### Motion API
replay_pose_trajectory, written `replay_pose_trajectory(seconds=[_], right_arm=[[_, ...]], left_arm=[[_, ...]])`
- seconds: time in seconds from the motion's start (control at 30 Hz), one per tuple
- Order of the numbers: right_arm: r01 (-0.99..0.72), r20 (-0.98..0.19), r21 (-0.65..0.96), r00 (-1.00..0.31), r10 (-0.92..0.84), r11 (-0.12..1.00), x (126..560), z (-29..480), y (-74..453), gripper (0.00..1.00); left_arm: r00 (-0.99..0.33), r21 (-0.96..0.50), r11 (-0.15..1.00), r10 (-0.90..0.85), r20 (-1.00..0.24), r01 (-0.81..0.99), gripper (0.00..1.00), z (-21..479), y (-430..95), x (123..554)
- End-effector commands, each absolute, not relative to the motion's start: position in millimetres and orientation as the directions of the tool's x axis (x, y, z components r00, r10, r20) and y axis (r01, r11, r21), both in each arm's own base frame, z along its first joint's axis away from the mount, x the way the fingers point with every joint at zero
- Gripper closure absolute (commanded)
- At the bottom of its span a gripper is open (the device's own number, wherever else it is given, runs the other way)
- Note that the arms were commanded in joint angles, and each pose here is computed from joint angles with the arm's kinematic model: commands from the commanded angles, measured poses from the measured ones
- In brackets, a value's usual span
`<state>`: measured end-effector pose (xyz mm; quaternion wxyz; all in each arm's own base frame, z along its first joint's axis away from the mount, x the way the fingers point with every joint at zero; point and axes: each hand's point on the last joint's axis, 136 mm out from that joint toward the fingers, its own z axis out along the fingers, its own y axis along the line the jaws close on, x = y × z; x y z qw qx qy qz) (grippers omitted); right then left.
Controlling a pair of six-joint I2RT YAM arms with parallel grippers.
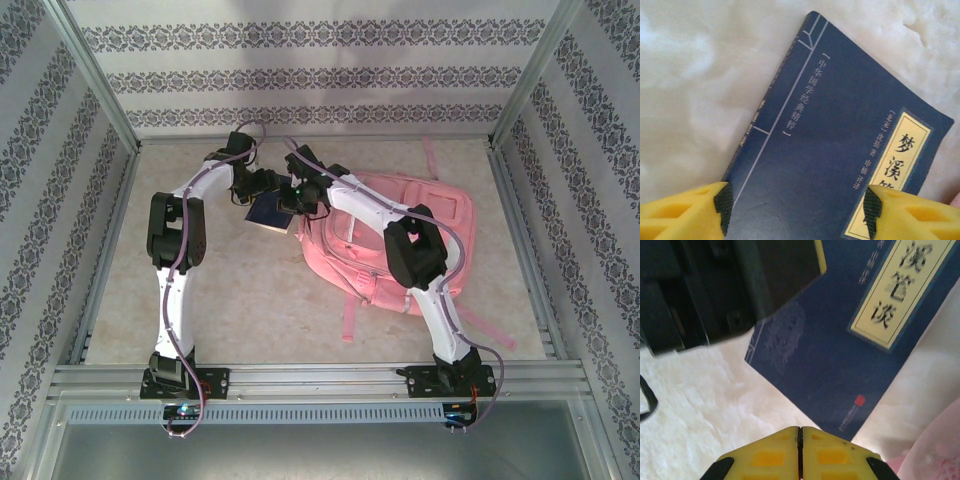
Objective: Pack the student bag
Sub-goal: Move the book to the center of the table.
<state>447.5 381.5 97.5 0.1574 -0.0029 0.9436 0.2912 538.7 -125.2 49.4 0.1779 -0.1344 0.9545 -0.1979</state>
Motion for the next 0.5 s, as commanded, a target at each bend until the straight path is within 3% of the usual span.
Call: replay_pose_trajectory(seconds=[0.0,0.2,0.3,0.37,0.47], right_arm=[[-0.067,-0.36,0.586,-0.914,0.185,0.808,467,131,365,0.91],[-0.048,-0.365,0.576,-0.908,0.204,0.816,464,130,343,0.91],[-0.024,-0.37,0.572,-0.9,0.232,0.82,463,131,329,0.91],[-0.014,-0.368,0.573,-0.898,0.242,0.819,462,133,322,0.92],[-0.016,-0.374,0.577,-0.894,0.247,0.816,457,140,314,0.92]], left_arm=[[-0.898,-0.432,0.892,-0.294,-0.327,-0.134,0.34,68,-134,540],[-0.9,-0.433,0.897,-0.259,-0.352,-0.089,0.52,77,-152,538],[-0.921,-0.416,0.907,-0.22,-0.322,-0.071,0.75,67,-165,532],[-0.935,-0.402,0.912,-0.209,-0.285,-0.081,0.85,55,-168,526],[-0.948,-0.382,0.918,-0.211,-0.237,-0.109,0.88,39,-170,515]])
